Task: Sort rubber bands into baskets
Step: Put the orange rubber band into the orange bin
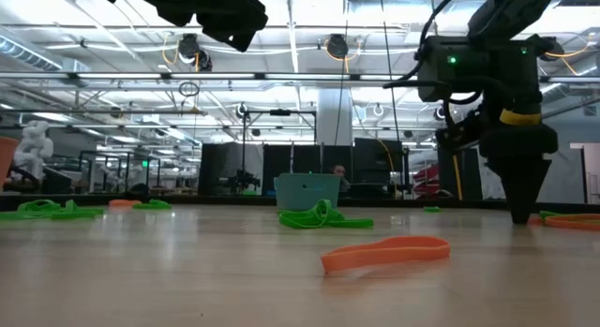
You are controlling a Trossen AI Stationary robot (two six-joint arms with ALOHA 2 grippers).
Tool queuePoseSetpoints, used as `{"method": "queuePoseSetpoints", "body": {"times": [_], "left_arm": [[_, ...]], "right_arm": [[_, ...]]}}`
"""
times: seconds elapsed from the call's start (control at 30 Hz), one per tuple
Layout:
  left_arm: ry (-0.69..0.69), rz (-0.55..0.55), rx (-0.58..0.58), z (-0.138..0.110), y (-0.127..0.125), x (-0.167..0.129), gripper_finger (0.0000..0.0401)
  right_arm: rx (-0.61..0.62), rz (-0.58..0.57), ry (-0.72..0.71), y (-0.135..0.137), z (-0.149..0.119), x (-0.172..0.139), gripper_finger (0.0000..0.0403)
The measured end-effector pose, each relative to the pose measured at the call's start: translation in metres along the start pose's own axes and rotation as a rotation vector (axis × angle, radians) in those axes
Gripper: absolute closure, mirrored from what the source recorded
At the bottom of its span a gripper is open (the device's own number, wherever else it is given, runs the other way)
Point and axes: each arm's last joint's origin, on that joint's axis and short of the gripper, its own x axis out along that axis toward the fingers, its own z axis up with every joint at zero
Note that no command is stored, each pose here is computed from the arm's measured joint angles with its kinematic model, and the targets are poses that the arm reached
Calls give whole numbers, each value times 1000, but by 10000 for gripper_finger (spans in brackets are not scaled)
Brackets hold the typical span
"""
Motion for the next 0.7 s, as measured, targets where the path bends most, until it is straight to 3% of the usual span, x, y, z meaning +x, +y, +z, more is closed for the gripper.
{"method": "queuePoseSetpoints", "body": {"times": [0.2,0.43,0.7], "left_arm": [[-4,1,1,0,0,0,264],[-3,1,-1,0,0,0,264],[-1,0,-1,0,0,0,264]], "right_arm": [[-5,0,-1,0,0,1,288],[-25,-26,-20,0,0,1,391],[-79,-137,-163,11,7,-16,401]]}}
